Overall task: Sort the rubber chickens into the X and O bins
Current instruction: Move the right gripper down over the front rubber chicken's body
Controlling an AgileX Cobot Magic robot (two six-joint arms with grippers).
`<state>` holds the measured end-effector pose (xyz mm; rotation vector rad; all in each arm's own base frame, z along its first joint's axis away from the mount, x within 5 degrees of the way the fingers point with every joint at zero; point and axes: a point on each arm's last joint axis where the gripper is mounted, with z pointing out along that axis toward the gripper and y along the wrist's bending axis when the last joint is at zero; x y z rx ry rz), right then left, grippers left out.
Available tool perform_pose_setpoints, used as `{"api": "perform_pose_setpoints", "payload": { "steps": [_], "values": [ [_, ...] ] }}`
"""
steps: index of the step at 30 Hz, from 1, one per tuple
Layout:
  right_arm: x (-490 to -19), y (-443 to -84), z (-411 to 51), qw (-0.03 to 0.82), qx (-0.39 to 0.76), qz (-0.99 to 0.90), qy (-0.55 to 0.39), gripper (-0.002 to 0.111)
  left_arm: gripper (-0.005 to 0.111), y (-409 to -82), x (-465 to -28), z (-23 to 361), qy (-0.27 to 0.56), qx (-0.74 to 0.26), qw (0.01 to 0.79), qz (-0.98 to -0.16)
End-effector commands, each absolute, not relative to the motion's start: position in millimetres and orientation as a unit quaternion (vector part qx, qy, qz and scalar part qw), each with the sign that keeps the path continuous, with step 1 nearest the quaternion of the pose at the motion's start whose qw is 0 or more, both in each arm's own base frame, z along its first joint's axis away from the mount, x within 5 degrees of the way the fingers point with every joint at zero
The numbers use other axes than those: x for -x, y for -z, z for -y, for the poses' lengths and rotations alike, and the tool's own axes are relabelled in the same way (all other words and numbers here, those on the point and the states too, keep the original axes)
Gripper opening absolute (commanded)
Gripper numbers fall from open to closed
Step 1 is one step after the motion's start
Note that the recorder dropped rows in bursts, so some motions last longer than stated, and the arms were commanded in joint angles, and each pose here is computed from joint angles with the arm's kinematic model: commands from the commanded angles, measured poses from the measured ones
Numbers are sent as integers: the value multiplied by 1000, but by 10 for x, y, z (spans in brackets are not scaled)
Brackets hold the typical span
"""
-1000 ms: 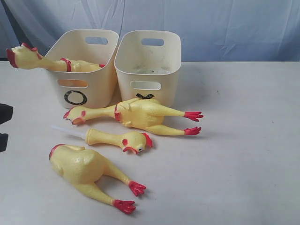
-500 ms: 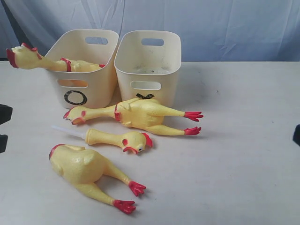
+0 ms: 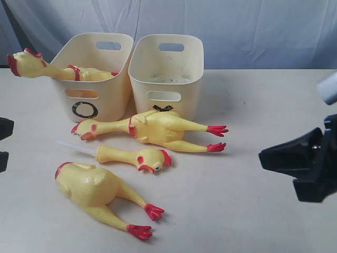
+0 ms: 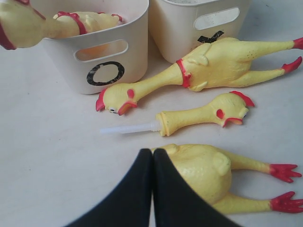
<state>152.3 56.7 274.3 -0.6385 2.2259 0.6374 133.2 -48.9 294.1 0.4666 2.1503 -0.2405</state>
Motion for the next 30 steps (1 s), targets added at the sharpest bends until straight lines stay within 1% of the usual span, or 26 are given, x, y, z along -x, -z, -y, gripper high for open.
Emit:
{"api": "perform_pose_setpoints", "payload": {
  "steps": [1,9,17,20,26,28,30],
  "values": [
    [-1806,-2717,-670,346,269,-852,-287,0,0,-2933,-1312,485,98,-187,448,-869],
    [-2168,-2532,-1055,306,325,-848,-287,0,0,-2931,-1310,485,99,-187,447,-869],
    [-2417,-2186,-1609,270,389,-839,-267,1,0,-2928,-1307,485,99,-188,445,-870],
    [-2450,-2046,-1839,250,412,-835,-267,10,0,-2928,-1307,485,99,-188,445,-870],
    [-2501,-1737,-2218,220,444,-830,-256,45,0,-2926,-1306,485,99,-188,444,-871],
    [-2510,-1648,-2301,217,448,-831,-247,50,0,-2924,-1305,485,99,-188,443,-871],
    [-2521,-1576,-2378,218,455,-830,-238,50,0,-2924,-1305,485,99,-188,443,-871]
  ]
}}
